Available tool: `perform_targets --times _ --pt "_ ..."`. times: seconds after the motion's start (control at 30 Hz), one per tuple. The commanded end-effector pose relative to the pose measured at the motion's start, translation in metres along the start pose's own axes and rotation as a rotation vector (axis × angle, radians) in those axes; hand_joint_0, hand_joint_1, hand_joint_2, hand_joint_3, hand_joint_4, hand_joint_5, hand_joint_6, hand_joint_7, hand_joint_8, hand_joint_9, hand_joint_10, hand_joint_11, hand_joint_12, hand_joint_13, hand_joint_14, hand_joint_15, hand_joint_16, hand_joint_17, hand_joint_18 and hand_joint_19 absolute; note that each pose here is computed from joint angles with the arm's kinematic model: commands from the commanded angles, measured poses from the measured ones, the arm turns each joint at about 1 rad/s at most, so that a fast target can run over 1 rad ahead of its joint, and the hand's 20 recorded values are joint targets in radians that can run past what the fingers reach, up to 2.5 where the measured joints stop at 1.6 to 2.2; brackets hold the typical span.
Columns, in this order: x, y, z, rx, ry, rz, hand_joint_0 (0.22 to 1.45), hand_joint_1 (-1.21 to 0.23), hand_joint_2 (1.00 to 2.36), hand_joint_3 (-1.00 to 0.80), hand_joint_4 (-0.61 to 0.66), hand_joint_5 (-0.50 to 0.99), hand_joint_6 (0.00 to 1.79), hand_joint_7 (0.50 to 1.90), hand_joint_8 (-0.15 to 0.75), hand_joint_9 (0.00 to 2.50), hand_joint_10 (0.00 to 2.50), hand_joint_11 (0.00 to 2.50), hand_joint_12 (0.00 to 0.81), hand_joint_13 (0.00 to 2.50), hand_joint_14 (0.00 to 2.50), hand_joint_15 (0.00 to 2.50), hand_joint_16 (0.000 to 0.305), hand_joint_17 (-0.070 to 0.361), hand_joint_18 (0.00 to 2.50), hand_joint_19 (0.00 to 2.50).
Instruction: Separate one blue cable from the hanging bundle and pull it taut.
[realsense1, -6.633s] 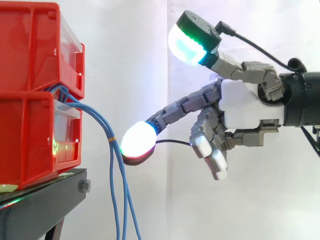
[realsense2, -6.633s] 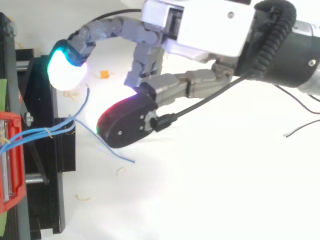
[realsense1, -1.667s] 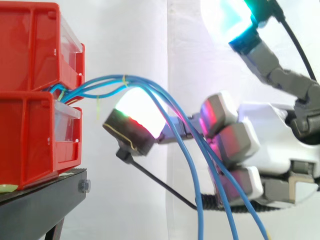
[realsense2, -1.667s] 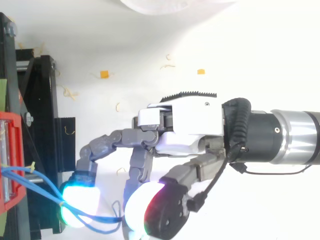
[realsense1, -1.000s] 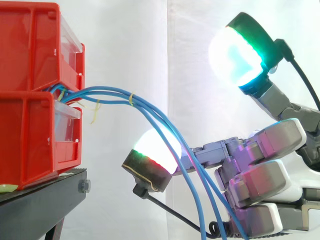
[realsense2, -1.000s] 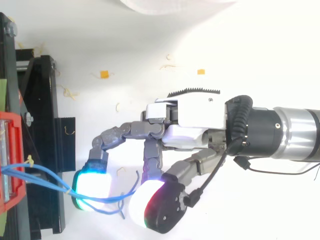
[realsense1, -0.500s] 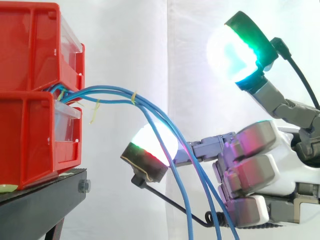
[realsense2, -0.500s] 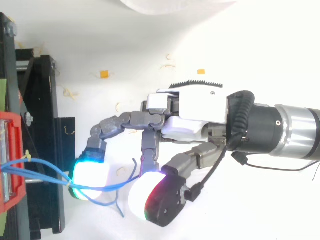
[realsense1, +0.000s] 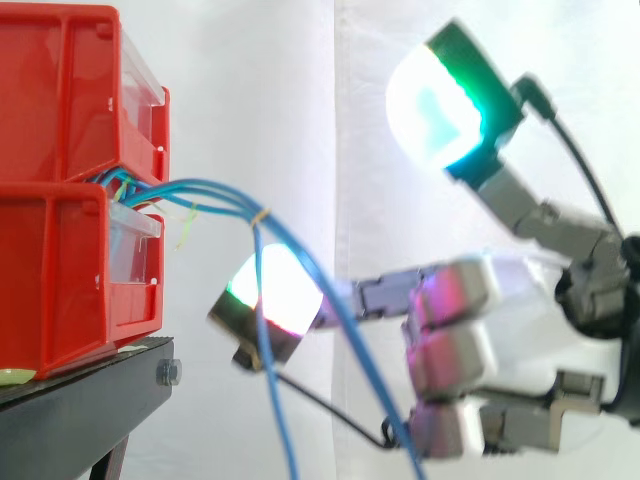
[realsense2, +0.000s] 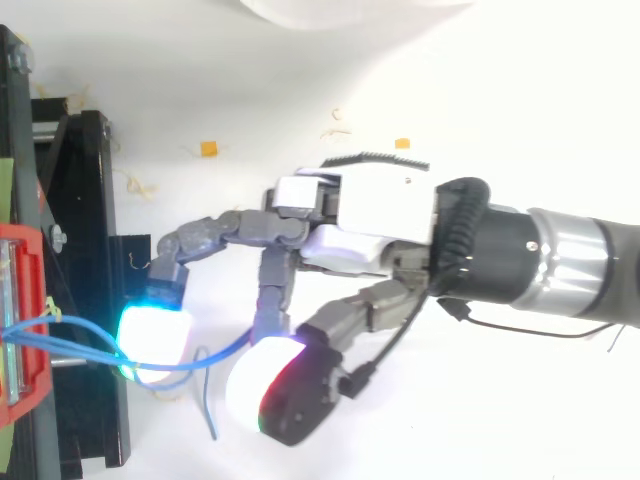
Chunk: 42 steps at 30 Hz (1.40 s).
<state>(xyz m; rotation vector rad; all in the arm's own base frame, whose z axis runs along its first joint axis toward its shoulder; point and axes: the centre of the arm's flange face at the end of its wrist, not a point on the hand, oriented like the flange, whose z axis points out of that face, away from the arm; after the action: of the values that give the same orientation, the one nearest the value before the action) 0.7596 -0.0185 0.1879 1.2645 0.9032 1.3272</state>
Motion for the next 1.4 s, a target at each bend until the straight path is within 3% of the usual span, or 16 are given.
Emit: perform_targets --times 0.0,0.1,0.2,0.5,0.77,0.9,1.03,1.37 --pt "0.001 -0.013 0.015 -0.006 0.014 0.027 0.33 -0.69 1.00 -0.50 0.38 -0.01 0.50 0.99 0.371 1.54 0.02 0.44 0.467 1.42 0.01 0.49 0.100 0.224 1.52 0.29" --pt "0.004 -0.016 0.019 -0.005 0.019 0.035 0.32 -0.69 1.00 -0.50 0.39 -0.01 0.50 0.98 0.367 1.54 0.02 0.44 0.471 1.42 0.01 0.49 0.100 0.224 1.51 0.29" --pt "0.001 -0.019 0.017 0.016 0.015 0.029 0.33 -0.69 1.00 -0.50 0.39 -0.01 0.50 0.98 0.372 1.53 0.02 0.44 0.475 1.42 0.01 0.49 0.100 0.224 1.51 0.28" --pt "0.001 -0.018 0.018 0.012 0.014 0.035 0.33 -0.67 1.00 -0.50 0.39 -0.02 0.50 0.98 0.371 1.53 0.01 0.43 0.468 1.41 0.02 0.49 0.100 0.225 1.50 0.29" --pt "-0.003 -0.017 0.019 0.015 0.011 0.032 0.33 -0.67 1.00 -0.50 0.32 -0.05 0.50 0.83 0.353 1.49 0.01 0.42 0.466 1.39 0.01 0.49 0.100 0.225 1.49 0.30" --pt "-0.011 -0.018 0.017 0.038 0.000 0.011 0.33 -0.66 1.00 -0.50 0.31 -0.05 0.50 0.82 0.358 1.48 0.02 0.43 0.467 1.39 0.02 0.49 0.100 0.225 1.48 0.30" --pt "-0.019 -0.018 0.015 0.063 -0.012 -0.057 0.33 -0.66 1.00 -0.50 0.33 -0.05 0.50 0.85 0.357 1.47 0.01 0.43 0.468 1.38 0.01 0.48 0.100 0.226 1.48 0.30" --pt "-0.020 -0.017 0.016 0.054 -0.014 -0.054 0.33 -0.65 1.00 -0.50 0.33 -0.05 0.50 0.86 0.359 1.47 0.02 0.44 0.467 1.38 0.01 0.49 0.100 0.224 1.47 0.30"
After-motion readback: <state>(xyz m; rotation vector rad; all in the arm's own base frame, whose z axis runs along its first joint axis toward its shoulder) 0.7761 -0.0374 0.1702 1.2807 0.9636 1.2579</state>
